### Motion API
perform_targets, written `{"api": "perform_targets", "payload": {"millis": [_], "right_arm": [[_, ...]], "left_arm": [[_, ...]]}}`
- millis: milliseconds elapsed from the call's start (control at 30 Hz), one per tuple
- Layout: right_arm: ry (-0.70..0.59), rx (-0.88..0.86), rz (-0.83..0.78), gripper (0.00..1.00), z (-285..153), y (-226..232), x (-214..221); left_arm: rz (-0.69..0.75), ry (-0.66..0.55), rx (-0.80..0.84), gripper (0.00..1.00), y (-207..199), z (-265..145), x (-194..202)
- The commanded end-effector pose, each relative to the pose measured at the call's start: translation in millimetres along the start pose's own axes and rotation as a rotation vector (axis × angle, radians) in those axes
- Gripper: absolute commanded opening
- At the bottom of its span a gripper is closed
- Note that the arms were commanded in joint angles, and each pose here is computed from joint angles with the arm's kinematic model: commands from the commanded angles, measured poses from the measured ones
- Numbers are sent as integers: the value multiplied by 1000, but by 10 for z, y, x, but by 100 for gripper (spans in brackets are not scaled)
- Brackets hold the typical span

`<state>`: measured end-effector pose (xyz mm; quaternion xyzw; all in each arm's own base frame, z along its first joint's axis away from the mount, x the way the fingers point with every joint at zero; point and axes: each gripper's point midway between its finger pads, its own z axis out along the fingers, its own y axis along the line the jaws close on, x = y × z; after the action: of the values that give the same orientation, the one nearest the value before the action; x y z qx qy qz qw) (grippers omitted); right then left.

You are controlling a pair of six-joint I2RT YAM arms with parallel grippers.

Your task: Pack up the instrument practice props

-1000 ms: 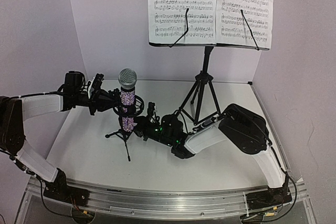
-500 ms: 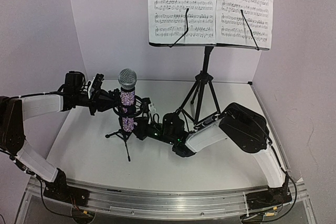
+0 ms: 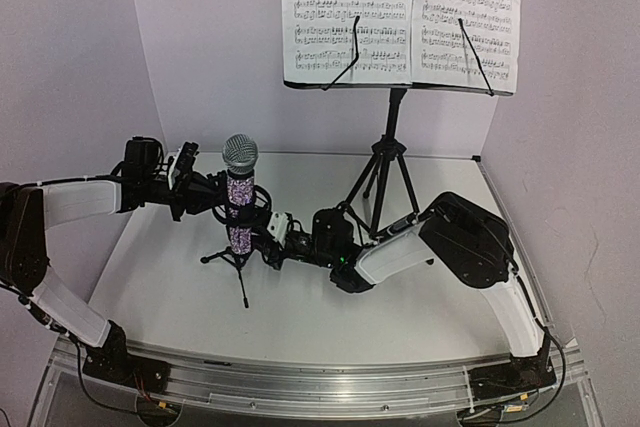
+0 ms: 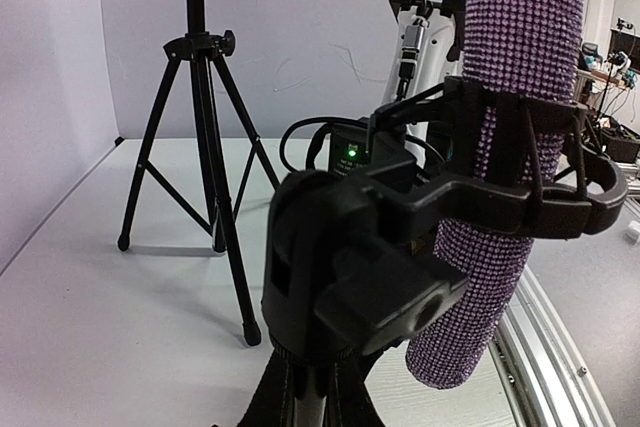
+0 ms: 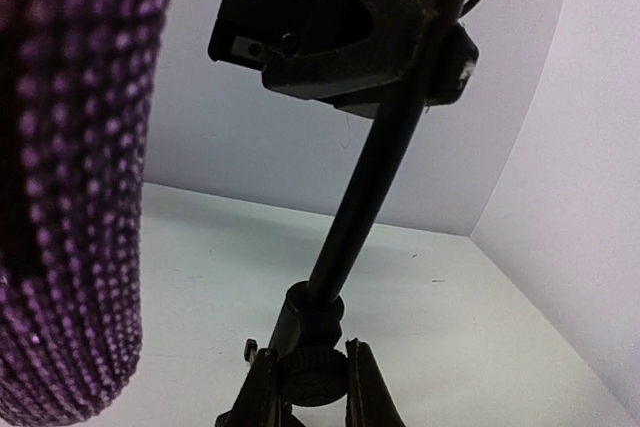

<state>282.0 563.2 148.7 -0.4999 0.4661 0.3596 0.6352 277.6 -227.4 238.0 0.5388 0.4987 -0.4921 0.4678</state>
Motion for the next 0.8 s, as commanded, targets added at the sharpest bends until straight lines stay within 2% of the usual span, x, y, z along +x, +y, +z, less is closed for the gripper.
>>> {"api": "perform_targets", "payload": {"millis": [0,33,133,233,267,300,367,433,600,767], "right_arm": [[40,-133,-133,0,26,325,92],[52,-110,-142,3,18,289,113],[73,-30,-122,34,-8,149,91],[62,15,-97,48,-70,90,-1],[60,24,-92,58,-101,89,-33],[65,25,-84,76,-132,110,-36],[69,42,-60,86,-202,96,-91],[75,39,-29,89,-281,134,-112],[75,25,20,89,-399,257,-226],[79,43,50,89,-467,316,-315]], "left_arm": [[-234,92,-60,0,17,21,494],[-235,93,-59,0,14,24,497],[-237,96,-61,0,6,22,521],[-227,107,-62,0,-34,21,592],[-218,113,-62,0,-54,18,634],[-211,123,-64,0,-72,16,681],[-193,137,-66,0,-95,11,755],[-186,154,-71,0,-103,-3,855],[-186,215,-60,0,-203,-31,1134],[-185,332,8,0,-501,-88,1528]]}}
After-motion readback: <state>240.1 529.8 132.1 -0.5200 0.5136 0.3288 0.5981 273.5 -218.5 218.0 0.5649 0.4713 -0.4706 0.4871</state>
